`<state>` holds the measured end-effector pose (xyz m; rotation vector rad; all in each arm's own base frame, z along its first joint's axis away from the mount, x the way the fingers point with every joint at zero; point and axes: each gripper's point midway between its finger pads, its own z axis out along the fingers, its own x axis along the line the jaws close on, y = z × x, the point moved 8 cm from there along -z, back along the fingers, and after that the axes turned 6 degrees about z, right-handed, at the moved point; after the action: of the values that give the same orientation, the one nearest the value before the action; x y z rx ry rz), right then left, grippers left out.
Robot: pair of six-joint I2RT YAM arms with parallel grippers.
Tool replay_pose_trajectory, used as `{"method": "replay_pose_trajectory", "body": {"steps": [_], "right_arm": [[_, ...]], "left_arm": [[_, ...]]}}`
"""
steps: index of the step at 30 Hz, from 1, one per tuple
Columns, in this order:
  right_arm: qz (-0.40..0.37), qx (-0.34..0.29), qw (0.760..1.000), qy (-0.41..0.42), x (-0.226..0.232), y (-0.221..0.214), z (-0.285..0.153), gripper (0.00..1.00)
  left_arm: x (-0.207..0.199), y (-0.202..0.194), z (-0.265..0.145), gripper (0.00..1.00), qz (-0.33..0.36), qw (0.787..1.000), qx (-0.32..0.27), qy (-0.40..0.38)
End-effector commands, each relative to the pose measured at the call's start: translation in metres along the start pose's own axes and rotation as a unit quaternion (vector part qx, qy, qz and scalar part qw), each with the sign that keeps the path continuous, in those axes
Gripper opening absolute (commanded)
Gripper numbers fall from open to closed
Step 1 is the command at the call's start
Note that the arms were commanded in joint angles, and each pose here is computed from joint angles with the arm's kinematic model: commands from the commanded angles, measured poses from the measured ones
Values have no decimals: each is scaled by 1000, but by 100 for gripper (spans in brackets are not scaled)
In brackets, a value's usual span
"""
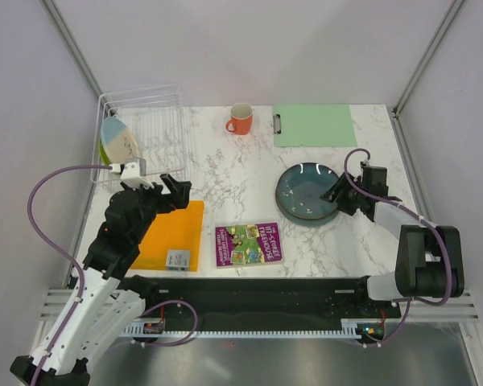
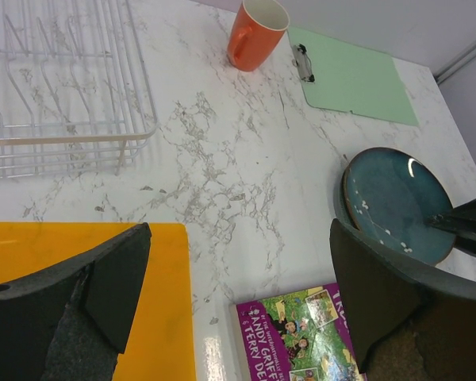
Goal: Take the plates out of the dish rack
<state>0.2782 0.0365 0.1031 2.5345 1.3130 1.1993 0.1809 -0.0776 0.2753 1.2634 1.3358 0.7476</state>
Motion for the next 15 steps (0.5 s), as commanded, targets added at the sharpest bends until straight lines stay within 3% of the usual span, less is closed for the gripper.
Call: {"method": "replay_pose_trajectory", "body": {"steps": [1,5,8,15], "right_arm": [[-47,-13,999,-12,6,8,-21,63],[-61,-5,998,-21,8,7,-30,65],[-71,5,997,-25,8,6,-35,73],[-68,-15,995,-69,7,9,-51,74]], "left_arm": [[5,3,2,100,21,1000,-6,20],[7,4,6,100,27,999,-2,31],[8,7,8,100,35,998,-1,43],[16,25,13,100,62,992,-9,105]]}}
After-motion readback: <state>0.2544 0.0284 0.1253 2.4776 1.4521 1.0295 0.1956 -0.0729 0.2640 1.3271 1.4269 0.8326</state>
